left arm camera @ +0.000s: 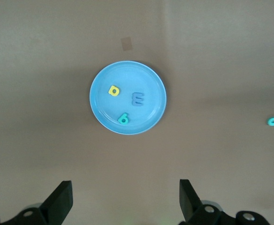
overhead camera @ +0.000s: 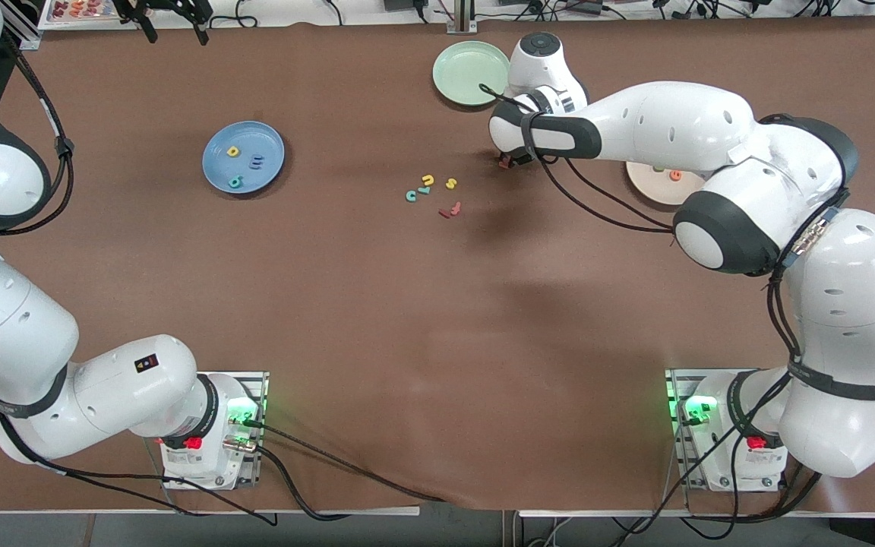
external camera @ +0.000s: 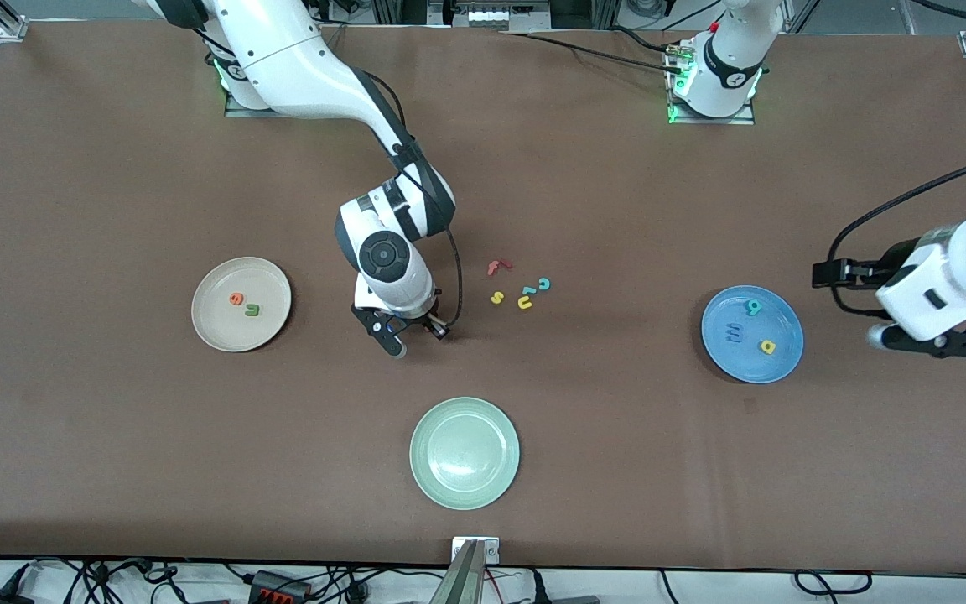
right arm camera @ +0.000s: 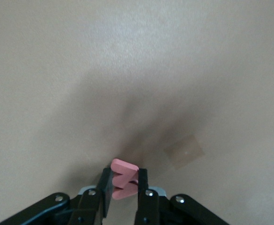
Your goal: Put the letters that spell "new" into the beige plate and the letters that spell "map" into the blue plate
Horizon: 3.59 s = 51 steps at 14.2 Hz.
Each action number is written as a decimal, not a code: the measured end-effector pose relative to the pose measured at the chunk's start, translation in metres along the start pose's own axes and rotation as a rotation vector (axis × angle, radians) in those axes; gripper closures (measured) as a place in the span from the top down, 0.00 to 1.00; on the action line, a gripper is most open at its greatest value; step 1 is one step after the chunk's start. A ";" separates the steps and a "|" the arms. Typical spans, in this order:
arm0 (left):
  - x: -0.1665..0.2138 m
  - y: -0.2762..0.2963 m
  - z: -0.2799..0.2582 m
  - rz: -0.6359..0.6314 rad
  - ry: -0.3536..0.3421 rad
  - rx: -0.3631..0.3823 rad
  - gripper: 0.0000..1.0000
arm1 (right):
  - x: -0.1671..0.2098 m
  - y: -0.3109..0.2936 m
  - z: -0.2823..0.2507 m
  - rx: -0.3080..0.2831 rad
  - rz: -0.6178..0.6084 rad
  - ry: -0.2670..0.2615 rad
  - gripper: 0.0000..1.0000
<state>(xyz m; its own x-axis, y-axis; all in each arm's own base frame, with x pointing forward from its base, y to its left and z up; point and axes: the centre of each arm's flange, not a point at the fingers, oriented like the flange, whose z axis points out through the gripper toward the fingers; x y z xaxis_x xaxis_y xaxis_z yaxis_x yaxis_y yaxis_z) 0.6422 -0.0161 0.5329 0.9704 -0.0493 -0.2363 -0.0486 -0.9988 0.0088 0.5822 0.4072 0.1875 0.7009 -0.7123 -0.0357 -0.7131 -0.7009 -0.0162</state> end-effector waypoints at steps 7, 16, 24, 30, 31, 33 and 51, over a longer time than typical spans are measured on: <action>-0.060 0.003 -0.062 -0.075 0.134 -0.014 1.00 | 0.100 0.045 -0.048 -0.217 -0.270 -0.006 0.26; -0.088 -0.009 -0.028 -0.047 0.239 -0.003 1.00 | 0.215 0.185 -0.069 -0.329 -0.517 -0.196 0.26; -0.087 -0.008 -0.031 -0.058 0.263 -0.004 1.00 | 0.232 0.244 -0.038 -0.344 -0.576 -0.256 0.26; -0.088 -0.004 -0.032 -0.066 0.266 -0.005 1.00 | 0.225 0.249 -0.026 -0.313 -0.557 -0.262 0.55; -0.089 -0.004 -0.033 -0.065 0.266 -0.005 1.00 | 0.226 0.247 -0.031 -0.302 -0.557 -0.257 0.63; -0.089 -0.003 -0.033 -0.061 0.267 -0.004 1.00 | 0.227 0.235 -0.059 -0.267 -0.565 -0.246 0.84; -0.092 0.000 -0.032 -0.048 0.246 -0.003 1.00 | 0.301 0.215 -0.355 -0.021 -0.597 -0.035 1.00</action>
<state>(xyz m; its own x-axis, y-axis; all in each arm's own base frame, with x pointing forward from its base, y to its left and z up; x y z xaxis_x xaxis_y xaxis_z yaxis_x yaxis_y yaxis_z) 0.5602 -0.0114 0.5862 1.0000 -0.0009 0.0076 -0.0009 -1.0000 0.0062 0.6446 0.0295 0.5279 0.9793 -0.1932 -0.0598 -0.1949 -0.9805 -0.0235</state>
